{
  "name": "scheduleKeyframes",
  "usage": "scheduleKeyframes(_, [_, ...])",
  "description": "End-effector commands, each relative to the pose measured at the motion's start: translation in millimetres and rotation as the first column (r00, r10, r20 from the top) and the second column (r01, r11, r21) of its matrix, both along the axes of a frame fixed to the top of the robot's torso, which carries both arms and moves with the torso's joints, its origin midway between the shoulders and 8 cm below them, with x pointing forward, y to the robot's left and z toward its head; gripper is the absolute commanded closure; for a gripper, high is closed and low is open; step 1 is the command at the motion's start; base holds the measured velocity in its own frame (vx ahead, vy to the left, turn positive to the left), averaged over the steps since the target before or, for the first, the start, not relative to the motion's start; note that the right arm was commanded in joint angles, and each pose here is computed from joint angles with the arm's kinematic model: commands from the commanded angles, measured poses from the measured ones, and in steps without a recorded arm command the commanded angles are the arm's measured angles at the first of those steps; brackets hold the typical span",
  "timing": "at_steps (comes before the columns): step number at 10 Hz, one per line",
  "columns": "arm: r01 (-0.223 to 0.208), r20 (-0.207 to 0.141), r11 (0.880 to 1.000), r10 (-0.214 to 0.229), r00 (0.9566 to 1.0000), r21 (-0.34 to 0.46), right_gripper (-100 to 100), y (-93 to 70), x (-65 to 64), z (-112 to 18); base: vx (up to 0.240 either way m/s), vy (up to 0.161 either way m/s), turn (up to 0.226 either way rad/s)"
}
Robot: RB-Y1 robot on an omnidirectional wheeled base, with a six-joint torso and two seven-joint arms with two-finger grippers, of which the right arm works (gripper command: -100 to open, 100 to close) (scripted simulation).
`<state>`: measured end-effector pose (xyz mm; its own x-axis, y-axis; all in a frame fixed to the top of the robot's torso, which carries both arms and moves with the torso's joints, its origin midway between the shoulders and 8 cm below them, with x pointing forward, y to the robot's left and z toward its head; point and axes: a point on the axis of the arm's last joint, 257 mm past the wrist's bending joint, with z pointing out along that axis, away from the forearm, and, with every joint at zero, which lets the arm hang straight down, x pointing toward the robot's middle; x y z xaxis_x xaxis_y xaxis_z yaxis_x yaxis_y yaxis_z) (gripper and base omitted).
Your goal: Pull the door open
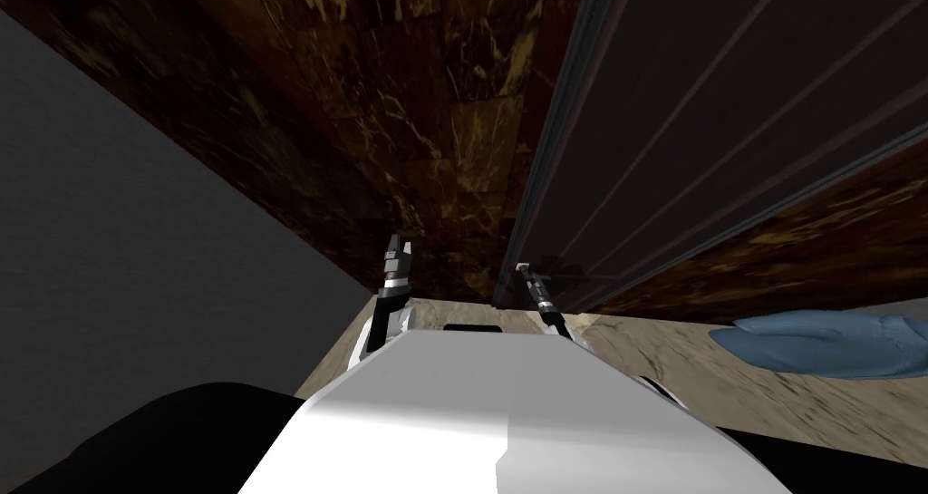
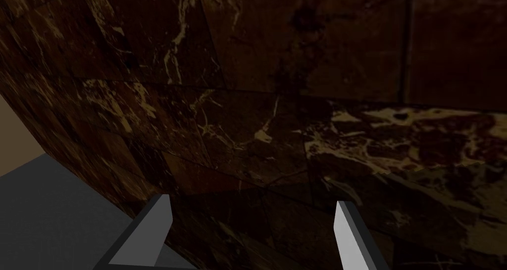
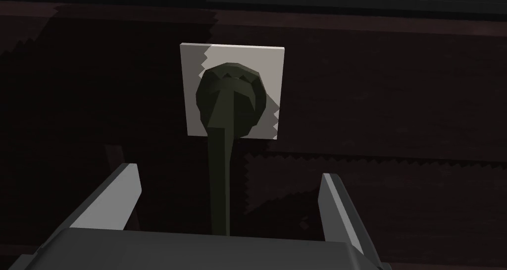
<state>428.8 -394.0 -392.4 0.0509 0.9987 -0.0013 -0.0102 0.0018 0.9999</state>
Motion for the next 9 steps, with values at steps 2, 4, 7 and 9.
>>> scheduleKeyframes(2, [0.056, -0.002, 0.998, -0.056, 0.9984, -0.002, -100, -24.9, -8.6, -0.1, 0.076, -0.020, 0.203])
scheduleKeyframes(4, [0.051, 0.000, 0.999, -0.051, 0.9987, -0.002, -100, -23.6, -7.6, 0.4, 0.038, -0.020, 0.052])
scheduleKeyframes(7, [0.051, 0.000, 0.999, -0.051, 0.9987, -0.002, 100, -23.6, -7.6, 0.4, -0.005, 0.003, 0.000])
scheduleKeyframes(9, [0.051, 0.000, 0.999, -0.051, 0.9987, -0.002, 100, -23.6, -7.6, 0.4, 0.000, 0.000, 0.000])
